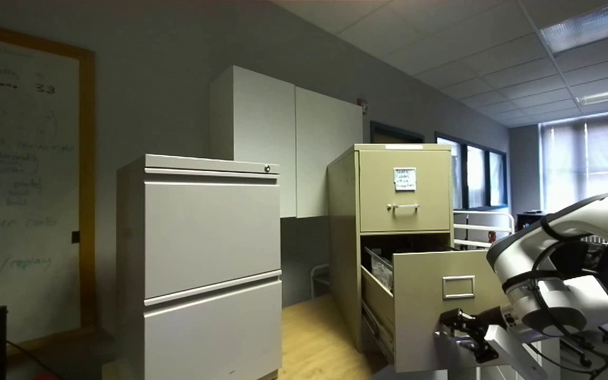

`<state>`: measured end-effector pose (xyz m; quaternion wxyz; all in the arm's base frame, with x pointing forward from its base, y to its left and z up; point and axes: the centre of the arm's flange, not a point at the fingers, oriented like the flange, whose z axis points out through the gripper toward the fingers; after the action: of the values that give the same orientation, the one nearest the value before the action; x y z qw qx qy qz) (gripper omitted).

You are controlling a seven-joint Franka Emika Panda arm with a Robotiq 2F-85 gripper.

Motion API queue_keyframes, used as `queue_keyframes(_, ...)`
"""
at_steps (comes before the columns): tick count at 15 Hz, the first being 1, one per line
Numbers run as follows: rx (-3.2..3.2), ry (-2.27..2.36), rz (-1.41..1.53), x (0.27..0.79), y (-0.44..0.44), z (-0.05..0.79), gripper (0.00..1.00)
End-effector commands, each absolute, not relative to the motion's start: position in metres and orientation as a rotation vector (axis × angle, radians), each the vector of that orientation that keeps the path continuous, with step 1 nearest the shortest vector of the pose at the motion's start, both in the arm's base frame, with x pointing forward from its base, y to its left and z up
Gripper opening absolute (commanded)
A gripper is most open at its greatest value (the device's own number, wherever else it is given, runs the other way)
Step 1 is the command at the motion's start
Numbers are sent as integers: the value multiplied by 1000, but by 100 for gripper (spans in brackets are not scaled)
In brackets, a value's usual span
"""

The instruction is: Open the bottom drawer of the cabinet to the right.

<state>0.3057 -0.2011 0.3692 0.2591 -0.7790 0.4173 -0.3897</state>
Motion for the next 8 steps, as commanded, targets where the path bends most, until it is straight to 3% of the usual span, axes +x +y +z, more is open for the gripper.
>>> queue_keyframes(1, -2213, 1023, -920, 275, -138, 343, 47)
queue_keyframes(4, -2270, 1038, -938, 276, -140, 344, 73)
queue_keyframes(8, -2359, 1131, -1001, 272, -137, 354, 100)
